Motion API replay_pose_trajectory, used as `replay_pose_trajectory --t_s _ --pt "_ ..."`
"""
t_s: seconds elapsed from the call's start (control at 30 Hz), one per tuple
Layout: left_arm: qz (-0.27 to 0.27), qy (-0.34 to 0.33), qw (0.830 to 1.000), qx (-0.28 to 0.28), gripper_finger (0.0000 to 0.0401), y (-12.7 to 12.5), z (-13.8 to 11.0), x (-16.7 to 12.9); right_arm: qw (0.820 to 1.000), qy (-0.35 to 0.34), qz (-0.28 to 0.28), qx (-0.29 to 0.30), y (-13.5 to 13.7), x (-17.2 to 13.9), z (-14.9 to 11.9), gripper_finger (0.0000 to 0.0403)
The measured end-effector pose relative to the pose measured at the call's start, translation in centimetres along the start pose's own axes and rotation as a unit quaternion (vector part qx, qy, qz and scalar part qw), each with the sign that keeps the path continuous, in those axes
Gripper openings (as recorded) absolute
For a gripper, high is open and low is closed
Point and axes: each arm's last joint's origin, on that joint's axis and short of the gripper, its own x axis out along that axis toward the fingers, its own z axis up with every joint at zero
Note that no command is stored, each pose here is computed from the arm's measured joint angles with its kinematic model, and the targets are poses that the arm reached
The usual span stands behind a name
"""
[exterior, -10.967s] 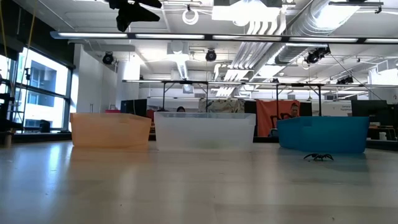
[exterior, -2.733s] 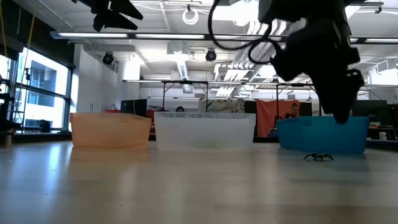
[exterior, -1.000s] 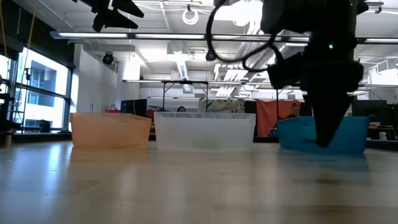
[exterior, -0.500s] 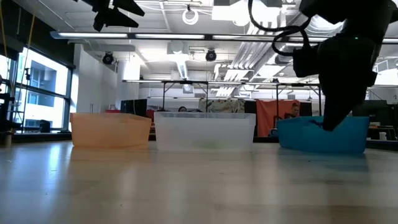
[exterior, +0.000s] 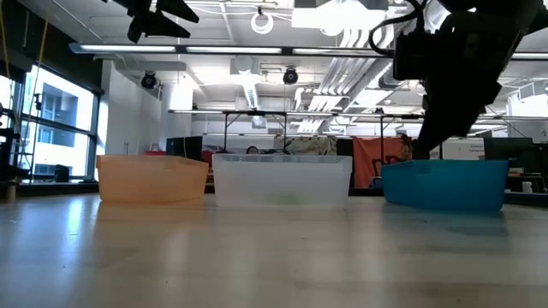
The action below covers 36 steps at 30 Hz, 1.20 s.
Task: Sort Halloween decoration
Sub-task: Put the black spider toy into the orange bin
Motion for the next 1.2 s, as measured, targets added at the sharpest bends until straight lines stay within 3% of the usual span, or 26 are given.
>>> replay_pose_trajectory --t_s 0.3,0.83,1.0,1.2 --pt "0.0 0.0 1.0 0.0 0.0202 0.0 0.0 0.0 0.997 -0.02 0.021 -0.071 0.4 0.0 0.4 0.0" --pt "-0.002 0.001 1.0 0.0 0.0202 0.0 0.0 0.0 0.994 -0.042 0.036 -0.097 0.7 -0.1 0.8 0.0" --pt "-0.031 0.008 0.999 0.0 0.0202 -0.2 0.1 -0.1 0.989 -0.062 0.053 -0.126 1.1 -0.2 1.2 0.0" --pt "-0.056 -0.006 0.997 0.048 0.0202 -0.5 1.1 -0.5 0.979 -0.117 0.08 -0.149 1.4 -0.7 2.4 0.0"
